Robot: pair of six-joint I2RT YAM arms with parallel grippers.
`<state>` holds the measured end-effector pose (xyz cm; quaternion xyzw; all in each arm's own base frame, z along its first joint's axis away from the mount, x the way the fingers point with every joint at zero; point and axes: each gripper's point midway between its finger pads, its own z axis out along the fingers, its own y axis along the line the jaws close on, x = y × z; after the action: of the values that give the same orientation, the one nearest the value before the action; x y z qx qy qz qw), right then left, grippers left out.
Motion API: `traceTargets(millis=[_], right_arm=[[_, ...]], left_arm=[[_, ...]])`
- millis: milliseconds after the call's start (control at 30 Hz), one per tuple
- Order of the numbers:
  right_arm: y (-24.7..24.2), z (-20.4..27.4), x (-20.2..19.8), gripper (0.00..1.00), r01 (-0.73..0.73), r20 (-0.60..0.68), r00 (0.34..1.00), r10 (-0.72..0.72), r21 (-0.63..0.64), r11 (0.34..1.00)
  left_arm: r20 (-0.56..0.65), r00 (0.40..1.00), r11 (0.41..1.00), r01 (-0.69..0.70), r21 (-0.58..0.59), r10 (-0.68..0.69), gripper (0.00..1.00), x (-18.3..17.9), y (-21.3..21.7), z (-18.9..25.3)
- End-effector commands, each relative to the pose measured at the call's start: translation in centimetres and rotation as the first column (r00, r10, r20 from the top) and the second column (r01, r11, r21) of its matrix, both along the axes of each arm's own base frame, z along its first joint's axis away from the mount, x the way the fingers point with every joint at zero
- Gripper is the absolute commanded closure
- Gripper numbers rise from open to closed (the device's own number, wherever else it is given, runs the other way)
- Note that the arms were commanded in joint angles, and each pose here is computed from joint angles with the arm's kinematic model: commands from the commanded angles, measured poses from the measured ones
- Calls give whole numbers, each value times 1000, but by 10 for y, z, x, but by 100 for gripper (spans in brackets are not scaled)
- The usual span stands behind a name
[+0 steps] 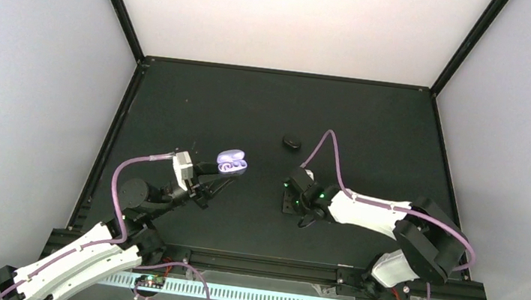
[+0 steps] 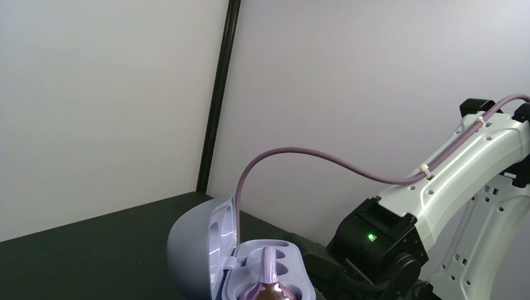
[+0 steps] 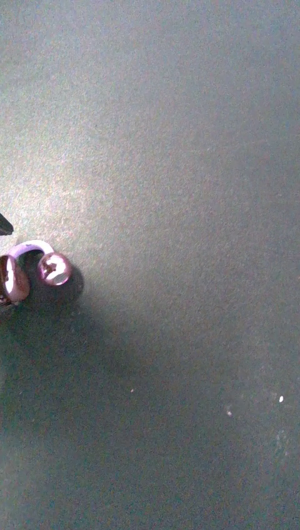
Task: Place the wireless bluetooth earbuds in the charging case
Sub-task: Pick up the earbud from the center of the board.
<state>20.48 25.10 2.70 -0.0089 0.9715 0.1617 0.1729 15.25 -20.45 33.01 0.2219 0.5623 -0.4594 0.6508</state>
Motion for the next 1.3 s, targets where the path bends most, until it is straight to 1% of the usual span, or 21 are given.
traceTargets(millis=[0, 333, 433, 533, 667, 800, 867, 900, 967, 1167, 1200, 1267], right_arm=[[5, -3, 5, 73, -4, 11, 1000, 4, -13, 1000], [1, -1, 15, 86, -59, 61, 996, 65, -100, 993], [4, 0, 19, 89, -105, 77, 990, 115, -132, 986], [10, 1, 22, 90, -182, 83, 977, 197, -158, 971], [22, -1, 23, 90, -320, 73, 938, 340, -200, 926], [33, -3, 22, 90, -472, 54, 866, 497, -239, 849], [36, -8, 20, 90, -520, 20, 840, 542, -255, 815], [37, -10, 19, 89, -536, 9, 831, 556, -255, 805], [40, -9, 19, 87, -539, 13, 830, 558, -245, 806], [47, 18, 20, 65, -477, 102, 864, 494, -153, 866], [48, 22, 20, 62, -466, 111, 870, 481, -140, 874], [47, 26, 21, 60, -438, 120, 884, 451, -123, 891]], left_arm=[[7, 1000, 1000, 15, -13, -15, 99, -3, 0, 3], [5, 1000, 1000, 14, -10, -14, 98, -2, -1, 1], [4, 1000, 1000, 14, -10, -14, 98, -2, -1, 1], [3, 1000, 1000, 14, -9, -14, 98, -2, -1, 0], [5, 1000, 1000, 12, -8, -12, 98, -2, -1, 0], [4, 1000, 1000, 9, -6, -9, 98, -1, -1, 0], [2, 1000, 1000, 8, -5, -8, 98, -1, -1, -1], [2, 1000, 1000, 7, -4, -7, 98, 0, -2, -1], [2, 1000, 1000, 8, -3, -8, 98, 0, -2, -1], [1, 1000, 1000, 4, -3, -4, 98, 0, -1, -1], [2, 1000, 1000, 4, -4, -4, 98, 0, -1, -1], [3, 1000, 1000, 6, -4, -6, 98, -1, -1, -1]])
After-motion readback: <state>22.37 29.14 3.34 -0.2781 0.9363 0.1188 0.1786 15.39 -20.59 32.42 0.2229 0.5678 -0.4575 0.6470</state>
